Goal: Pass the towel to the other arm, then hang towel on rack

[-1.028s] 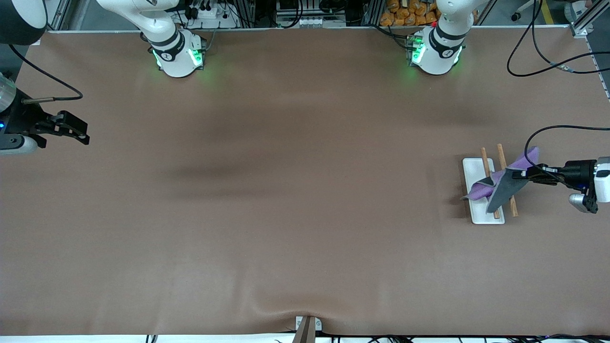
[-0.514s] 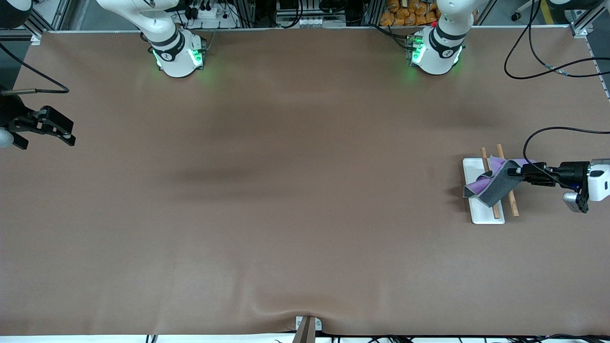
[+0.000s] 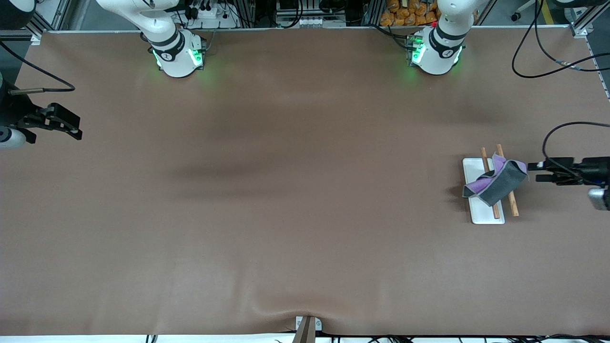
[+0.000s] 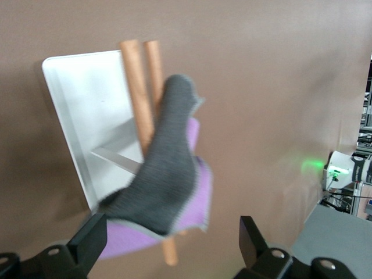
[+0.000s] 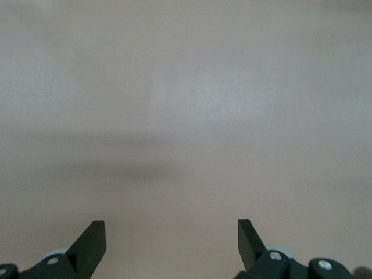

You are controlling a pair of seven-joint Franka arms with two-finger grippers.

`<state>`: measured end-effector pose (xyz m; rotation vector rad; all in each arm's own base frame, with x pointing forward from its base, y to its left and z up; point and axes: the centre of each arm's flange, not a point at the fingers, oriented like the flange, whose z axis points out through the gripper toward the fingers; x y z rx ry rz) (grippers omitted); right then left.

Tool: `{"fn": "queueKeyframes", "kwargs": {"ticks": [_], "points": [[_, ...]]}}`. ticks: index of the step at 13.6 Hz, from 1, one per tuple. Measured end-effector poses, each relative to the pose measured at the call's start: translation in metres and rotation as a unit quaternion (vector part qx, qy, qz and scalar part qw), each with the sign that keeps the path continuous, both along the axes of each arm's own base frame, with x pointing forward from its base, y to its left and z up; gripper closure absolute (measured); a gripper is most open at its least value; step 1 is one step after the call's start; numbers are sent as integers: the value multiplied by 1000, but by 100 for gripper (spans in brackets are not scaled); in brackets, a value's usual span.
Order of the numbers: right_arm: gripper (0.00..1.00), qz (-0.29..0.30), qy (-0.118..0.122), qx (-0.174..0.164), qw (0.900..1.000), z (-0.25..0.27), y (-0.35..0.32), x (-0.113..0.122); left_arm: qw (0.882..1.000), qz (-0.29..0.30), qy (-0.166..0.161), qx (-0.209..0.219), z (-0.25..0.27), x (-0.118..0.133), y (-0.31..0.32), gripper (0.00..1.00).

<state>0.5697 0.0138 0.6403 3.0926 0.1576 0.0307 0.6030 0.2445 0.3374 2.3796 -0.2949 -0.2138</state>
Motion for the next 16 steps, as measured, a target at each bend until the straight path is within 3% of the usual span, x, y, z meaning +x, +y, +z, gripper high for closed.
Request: {"fn": "queueKeyframes", "kwargs": {"ticks": [4, 8, 16], "points": [[0, -1, -7, -1, 1000, 6, -2, 0, 997, 10, 4, 82, 101, -1, -23, 0], [0, -2, -7, -2, 1000, 6, -3, 1, 984, 67, 8, 165, 203, -5, -102, 0], [0, -21, -7, -3, 1000, 6, -23, 1, 952, 74, -19, 296, 252, -4, -205, 0]]}}
